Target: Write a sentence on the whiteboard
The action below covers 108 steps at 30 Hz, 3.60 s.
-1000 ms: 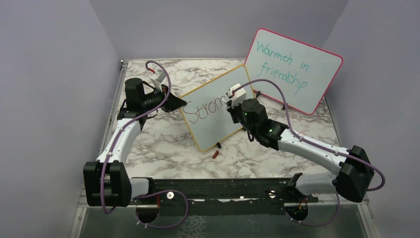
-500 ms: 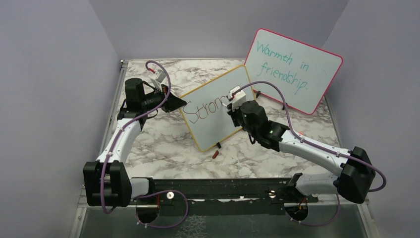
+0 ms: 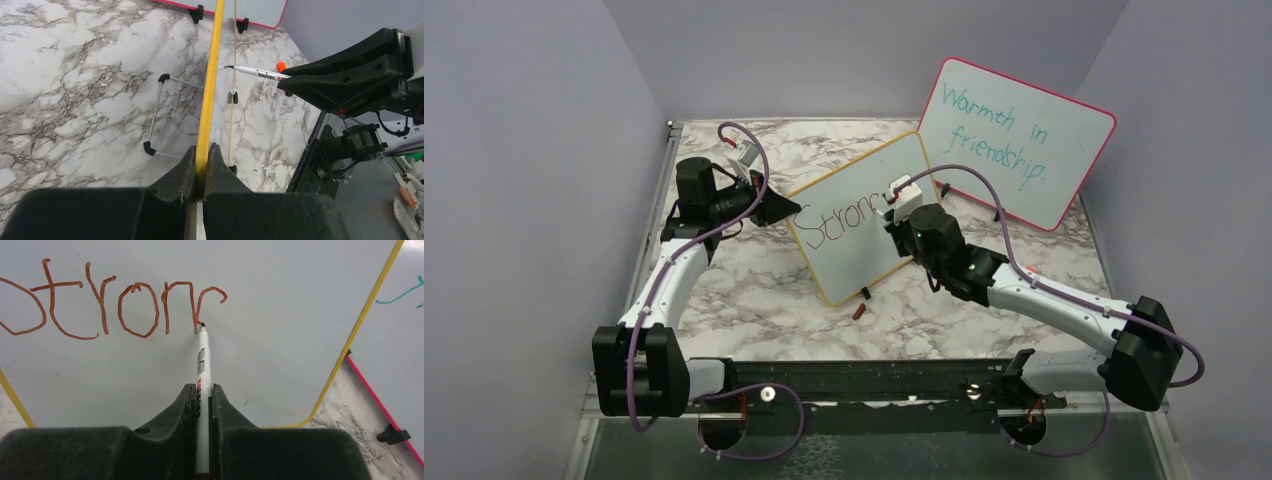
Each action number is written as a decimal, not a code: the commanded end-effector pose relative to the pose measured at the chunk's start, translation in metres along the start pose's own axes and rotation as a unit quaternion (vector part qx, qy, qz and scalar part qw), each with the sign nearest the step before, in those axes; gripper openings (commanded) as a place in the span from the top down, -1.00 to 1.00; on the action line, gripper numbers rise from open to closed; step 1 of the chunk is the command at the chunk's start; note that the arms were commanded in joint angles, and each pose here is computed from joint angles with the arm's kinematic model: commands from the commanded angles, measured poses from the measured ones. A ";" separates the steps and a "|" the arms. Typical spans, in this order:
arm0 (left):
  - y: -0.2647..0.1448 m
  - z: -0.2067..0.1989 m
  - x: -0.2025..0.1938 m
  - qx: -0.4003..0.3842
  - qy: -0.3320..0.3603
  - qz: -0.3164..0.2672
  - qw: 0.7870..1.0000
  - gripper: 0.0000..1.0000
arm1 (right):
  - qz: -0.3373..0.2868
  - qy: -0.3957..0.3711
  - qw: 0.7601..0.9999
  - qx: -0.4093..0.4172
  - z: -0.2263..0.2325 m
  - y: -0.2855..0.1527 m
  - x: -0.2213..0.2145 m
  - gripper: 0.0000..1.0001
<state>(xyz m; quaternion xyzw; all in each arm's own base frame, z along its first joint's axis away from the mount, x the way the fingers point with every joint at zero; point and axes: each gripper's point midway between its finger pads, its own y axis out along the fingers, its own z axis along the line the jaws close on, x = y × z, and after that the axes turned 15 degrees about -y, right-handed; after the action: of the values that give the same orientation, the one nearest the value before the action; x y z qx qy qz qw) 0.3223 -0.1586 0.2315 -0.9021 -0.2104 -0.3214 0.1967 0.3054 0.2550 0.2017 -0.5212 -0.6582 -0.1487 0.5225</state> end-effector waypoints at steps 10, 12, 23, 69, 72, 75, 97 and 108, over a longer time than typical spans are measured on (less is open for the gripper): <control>0.003 0.037 -0.014 0.068 0.014 0.011 0.998 1.00 | 0.024 -0.001 0.999 -0.036 -0.013 0.001 -0.015 0.99; 0.003 0.037 -0.014 0.067 0.015 0.011 0.998 1.00 | 0.012 0.003 0.999 -0.040 -0.015 0.003 -0.008 0.99; 0.003 0.037 -0.014 0.066 0.014 0.012 0.998 1.00 | -0.021 0.007 0.998 -0.055 -0.022 0.011 0.013 0.99; 0.003 0.038 -0.013 0.072 0.015 0.010 0.997 1.00 | 0.045 0.006 0.999 -0.007 -0.004 -0.002 -0.024 0.99; 0.003 0.038 -0.012 0.072 0.016 0.009 0.997 1.00 | 0.053 0.003 0.999 -0.003 -0.003 -0.004 -0.029 0.99; 0.003 0.038 -0.013 0.072 0.016 0.010 0.997 1.00 | 0.059 0.015 0.998 0.000 0.000 -0.006 -0.033 0.99; 0.002 0.038 -0.013 0.073 0.014 0.010 0.997 1.00 | 0.053 0.009 0.996 0.069 0.021 -0.010 -0.026 0.99; 0.002 0.038 -0.013 0.074 0.016 0.009 0.997 1.00 | 0.009 0.033 0.997 0.070 0.018 -0.011 0.002 0.99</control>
<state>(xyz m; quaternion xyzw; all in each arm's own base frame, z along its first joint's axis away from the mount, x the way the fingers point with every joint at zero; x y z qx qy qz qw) 0.3222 -0.1585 0.2312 -0.9025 -0.2101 -0.3200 0.1973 0.2863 0.2479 0.1758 -0.5270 -0.6332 -0.0891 0.5598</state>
